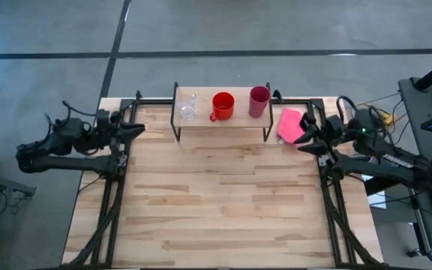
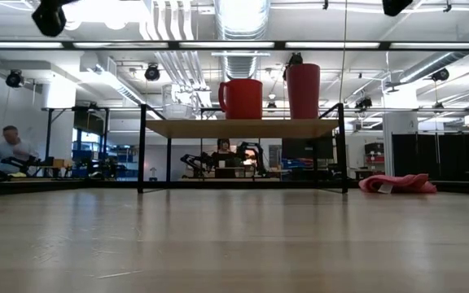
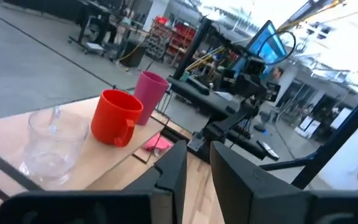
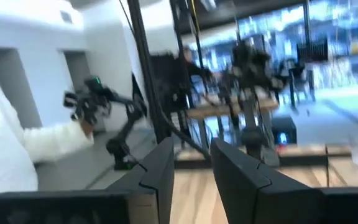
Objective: Stack small to large cups/mugs on shelf
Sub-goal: Return to Home Position
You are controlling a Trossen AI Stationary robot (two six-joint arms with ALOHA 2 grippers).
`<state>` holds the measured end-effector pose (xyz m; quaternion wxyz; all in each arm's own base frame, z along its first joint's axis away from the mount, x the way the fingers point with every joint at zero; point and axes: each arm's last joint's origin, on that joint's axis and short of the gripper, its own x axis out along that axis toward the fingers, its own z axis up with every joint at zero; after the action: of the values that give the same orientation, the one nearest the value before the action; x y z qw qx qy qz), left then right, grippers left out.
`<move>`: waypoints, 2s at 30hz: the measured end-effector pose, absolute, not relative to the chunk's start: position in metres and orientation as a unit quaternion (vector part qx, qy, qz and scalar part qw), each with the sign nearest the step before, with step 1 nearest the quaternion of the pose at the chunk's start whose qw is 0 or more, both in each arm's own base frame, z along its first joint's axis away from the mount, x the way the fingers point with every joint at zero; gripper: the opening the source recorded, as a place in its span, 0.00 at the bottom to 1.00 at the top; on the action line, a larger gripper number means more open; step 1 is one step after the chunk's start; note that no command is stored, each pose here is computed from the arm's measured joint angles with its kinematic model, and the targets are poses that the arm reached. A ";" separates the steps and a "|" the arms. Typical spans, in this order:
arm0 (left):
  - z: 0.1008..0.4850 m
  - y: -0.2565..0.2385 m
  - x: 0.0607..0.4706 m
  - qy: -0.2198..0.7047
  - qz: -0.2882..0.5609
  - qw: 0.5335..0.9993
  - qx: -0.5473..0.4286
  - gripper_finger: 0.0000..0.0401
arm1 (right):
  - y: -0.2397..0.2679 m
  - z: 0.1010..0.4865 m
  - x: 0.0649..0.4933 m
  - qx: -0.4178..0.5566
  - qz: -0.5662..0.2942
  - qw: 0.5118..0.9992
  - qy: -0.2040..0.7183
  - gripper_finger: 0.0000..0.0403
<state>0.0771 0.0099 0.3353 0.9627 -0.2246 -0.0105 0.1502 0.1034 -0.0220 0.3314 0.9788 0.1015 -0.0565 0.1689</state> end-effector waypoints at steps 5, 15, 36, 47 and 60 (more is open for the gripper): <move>0.311 0.010 0.070 -0.067 0.135 0.962 -0.228 0.14 | -0.023 0.305 0.106 0.120 0.183 0.970 -0.107 0.24; 0.266 0.010 0.073 -0.094 0.128 0.959 -0.234 0.14 | -0.024 0.246 0.112 0.181 0.208 0.950 -0.149 0.23; 0.216 0.011 0.084 -0.084 0.141 0.952 -0.260 0.14 | -0.015 0.210 0.110 0.187 0.228 0.947 -0.129 0.23; 0.219 0.011 0.083 -0.090 0.139 0.948 -0.272 0.14 | -0.007 0.227 0.087 0.163 0.274 0.926 -0.202 0.22; 0.219 0.011 0.084 -0.092 0.139 0.944 -0.283 0.14 | -0.006 0.221 0.083 0.170 0.267 0.930 -0.184 0.22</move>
<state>0.0835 0.0107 0.2187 0.9444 -0.2832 -0.0924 0.1393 0.0829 -0.0061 0.2209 0.9303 0.1703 -0.1844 0.2675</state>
